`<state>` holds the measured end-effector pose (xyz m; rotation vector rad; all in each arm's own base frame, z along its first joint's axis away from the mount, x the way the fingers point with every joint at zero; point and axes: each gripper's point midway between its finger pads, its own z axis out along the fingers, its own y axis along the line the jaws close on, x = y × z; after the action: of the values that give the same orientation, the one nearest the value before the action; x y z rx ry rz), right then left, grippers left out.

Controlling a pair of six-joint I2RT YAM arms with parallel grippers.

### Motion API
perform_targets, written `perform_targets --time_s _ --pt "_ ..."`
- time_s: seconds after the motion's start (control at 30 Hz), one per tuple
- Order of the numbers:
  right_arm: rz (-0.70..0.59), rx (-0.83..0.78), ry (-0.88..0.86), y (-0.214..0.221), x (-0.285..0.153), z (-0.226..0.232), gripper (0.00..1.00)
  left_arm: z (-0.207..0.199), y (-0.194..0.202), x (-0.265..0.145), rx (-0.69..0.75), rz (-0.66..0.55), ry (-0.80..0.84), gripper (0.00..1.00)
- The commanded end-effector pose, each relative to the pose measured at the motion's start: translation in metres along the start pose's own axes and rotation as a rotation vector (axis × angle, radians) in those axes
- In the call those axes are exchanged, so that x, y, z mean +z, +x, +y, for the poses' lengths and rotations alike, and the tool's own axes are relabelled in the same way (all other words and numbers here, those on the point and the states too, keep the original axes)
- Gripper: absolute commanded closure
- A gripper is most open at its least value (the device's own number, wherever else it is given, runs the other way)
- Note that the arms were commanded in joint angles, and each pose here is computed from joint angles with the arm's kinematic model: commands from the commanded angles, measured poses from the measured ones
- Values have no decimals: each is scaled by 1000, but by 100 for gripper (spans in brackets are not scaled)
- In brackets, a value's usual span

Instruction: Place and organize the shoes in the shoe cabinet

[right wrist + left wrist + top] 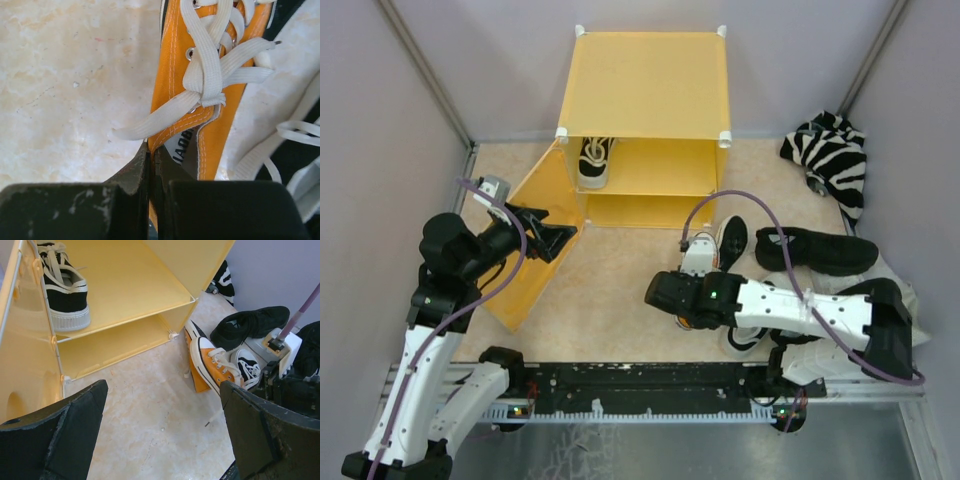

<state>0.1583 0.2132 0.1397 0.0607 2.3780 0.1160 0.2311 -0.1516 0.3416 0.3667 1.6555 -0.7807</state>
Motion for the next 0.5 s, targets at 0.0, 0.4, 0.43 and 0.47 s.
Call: perform_targets --time_s 0.0,0.4,0.43,0.47 --pt "-116 29 -89 -26 8 44 100 -5 -10 -1 18 -29 14 1" --pt "-58 -181 -167 8 54 113 100 -2 -9 -1 24 -23 0 1" --pt "-59 -183 -168 8 53 114 100 -2 -8 0 23 -22 1 1" --pt "-63 -185 -170 8 53 114 100 -1 -7 1 21 -18 0 1"
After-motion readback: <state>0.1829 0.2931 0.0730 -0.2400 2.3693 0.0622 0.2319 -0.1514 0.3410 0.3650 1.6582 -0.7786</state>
